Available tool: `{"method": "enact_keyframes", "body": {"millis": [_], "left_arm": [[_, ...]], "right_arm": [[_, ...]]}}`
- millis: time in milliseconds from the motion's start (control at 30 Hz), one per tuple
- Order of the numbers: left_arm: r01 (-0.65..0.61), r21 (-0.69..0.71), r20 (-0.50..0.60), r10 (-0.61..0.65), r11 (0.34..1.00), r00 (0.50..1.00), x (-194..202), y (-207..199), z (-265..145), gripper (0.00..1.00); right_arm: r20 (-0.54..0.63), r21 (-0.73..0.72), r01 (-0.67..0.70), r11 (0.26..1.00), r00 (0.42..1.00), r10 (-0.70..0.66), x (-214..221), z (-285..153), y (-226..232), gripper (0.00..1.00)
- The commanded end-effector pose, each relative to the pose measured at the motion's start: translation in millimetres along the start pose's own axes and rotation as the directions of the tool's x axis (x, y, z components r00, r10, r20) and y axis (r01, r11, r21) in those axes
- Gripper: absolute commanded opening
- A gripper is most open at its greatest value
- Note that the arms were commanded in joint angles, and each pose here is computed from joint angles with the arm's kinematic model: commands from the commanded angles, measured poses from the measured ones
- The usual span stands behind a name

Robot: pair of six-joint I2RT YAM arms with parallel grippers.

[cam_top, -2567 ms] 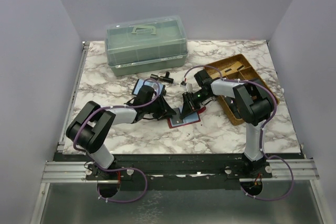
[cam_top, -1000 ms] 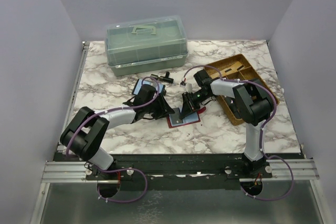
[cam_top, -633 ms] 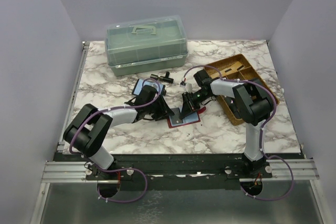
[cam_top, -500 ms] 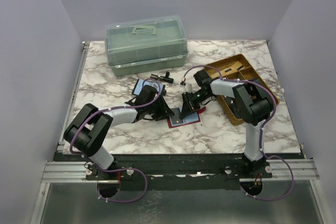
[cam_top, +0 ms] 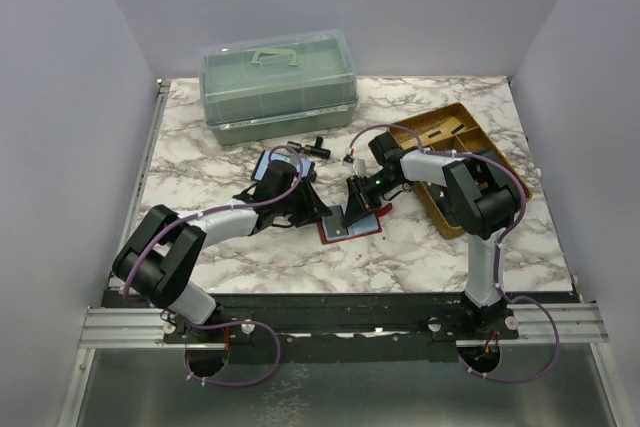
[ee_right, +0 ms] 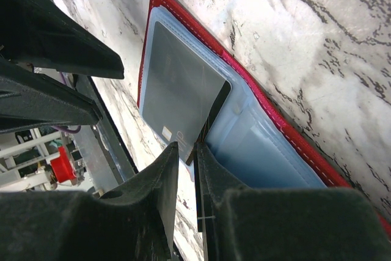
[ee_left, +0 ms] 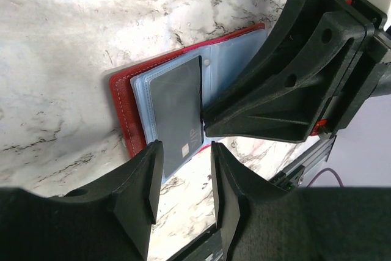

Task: Take the credit cards out of the card holder
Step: Remove the credit card from the card holder.

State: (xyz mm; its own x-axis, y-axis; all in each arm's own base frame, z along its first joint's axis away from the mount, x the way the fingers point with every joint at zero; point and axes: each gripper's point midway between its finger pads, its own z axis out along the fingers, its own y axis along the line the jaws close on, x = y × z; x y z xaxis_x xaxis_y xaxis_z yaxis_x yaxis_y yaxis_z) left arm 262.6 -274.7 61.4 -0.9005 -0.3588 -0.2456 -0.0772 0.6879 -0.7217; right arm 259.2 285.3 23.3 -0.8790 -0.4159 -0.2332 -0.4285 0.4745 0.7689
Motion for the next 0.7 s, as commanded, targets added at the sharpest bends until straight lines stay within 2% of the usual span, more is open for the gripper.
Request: {"method": "enact_keyframes", "body": {"millis": [0,667], "left_arm": [[-0.006,0.004,-0.010,0.006,1.000,1.000,1.9,-1.4,3.8,0.42],[0.016,0.036,-0.078,-0.013,0.999,0.997,14.4,2.2,18.8,0.39]], "right_arm": [[-0.031,0.043,-0.007,0.999,0.999,0.008,5.1,8.4,-10.5,0.23],[-0.037,0.042,-0.004,0.999,0.999,0.006,6.8,9.9,-10.5,0.23]]}}
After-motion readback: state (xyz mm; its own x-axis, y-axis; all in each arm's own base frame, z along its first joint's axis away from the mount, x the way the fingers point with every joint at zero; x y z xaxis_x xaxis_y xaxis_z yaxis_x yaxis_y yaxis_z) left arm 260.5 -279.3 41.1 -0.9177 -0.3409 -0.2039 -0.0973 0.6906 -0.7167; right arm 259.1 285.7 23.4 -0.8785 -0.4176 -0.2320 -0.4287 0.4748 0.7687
